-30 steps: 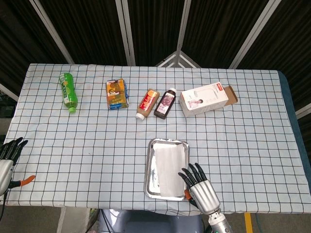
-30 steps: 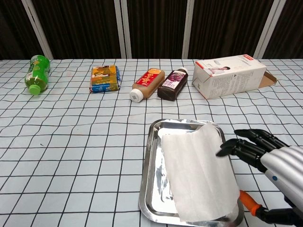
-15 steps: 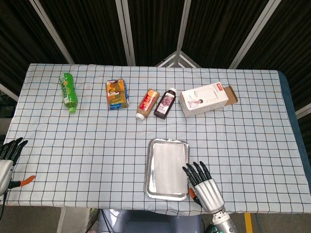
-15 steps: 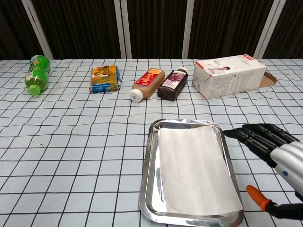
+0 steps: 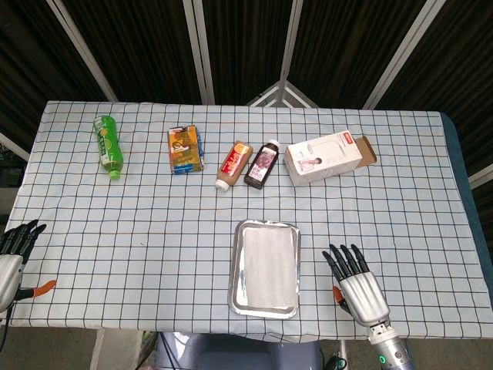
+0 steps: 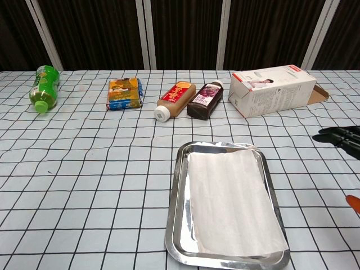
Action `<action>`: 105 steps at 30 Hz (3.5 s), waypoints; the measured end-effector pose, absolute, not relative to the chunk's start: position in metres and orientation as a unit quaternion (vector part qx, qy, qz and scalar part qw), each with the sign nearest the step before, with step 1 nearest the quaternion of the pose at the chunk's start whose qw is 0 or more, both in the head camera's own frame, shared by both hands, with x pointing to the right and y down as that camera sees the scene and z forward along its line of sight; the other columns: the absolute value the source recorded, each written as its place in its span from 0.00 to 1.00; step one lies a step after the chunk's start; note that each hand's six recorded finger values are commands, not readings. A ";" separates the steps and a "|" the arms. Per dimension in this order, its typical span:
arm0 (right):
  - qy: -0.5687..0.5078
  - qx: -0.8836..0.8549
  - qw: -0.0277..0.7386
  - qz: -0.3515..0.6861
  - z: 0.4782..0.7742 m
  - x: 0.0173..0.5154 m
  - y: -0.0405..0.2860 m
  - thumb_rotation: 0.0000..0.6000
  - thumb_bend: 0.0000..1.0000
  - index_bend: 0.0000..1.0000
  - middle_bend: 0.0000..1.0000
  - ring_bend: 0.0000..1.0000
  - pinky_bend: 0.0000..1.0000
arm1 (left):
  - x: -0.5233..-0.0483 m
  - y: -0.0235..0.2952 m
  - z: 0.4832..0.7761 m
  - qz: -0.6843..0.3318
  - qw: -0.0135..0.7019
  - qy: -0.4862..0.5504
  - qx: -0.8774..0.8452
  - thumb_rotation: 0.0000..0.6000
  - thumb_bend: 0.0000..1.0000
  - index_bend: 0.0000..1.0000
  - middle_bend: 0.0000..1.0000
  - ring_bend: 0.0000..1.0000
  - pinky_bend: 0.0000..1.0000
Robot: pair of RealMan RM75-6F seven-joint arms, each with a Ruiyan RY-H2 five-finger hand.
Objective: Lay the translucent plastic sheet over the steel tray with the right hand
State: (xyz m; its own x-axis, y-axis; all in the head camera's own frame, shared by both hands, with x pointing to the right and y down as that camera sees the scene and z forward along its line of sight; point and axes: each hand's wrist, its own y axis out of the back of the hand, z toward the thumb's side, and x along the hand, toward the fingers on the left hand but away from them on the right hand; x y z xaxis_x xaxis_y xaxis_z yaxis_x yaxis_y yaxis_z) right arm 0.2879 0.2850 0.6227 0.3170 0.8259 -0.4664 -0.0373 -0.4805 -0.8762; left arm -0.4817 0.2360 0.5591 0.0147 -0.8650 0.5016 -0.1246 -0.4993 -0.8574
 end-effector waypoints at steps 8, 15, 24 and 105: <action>-0.228 -0.699 0.438 0.517 0.612 0.300 0.289 1.00 0.60 0.00 0.05 0.00 0.00 | -0.482 0.236 0.559 -0.586 0.312 0.386 -0.640 1.00 0.00 0.00 0.00 0.00 0.00; -0.234 -0.714 0.437 0.495 0.602 0.293 0.285 1.00 0.60 0.00 0.04 0.00 0.00 | -0.482 0.236 0.558 -0.585 0.313 0.388 -0.640 1.00 0.00 0.00 0.00 0.00 0.00; -0.210 -0.736 0.458 0.453 0.596 0.275 0.278 1.00 0.94 0.00 0.03 0.00 0.00 | -0.481 0.236 0.560 -0.586 0.314 0.385 -0.641 1.00 0.00 0.00 0.00 0.00 0.00; -0.053 -0.775 0.312 0.547 0.675 0.163 0.297 1.00 1.00 0.00 0.03 0.00 0.00 | -0.485 0.230 0.554 -0.574 0.306 0.408 -0.641 1.00 0.00 0.00 0.00 0.00 0.00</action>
State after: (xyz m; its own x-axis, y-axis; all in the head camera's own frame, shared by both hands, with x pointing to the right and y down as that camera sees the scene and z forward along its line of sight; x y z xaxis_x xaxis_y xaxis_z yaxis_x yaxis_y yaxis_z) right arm 0.1627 0.2973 0.6750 0.3950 0.4236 -0.8152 -0.2601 -0.7995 -0.5415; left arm -0.4852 0.2300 0.5544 0.0083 -0.8744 0.4851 -0.1717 -0.4791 -0.8608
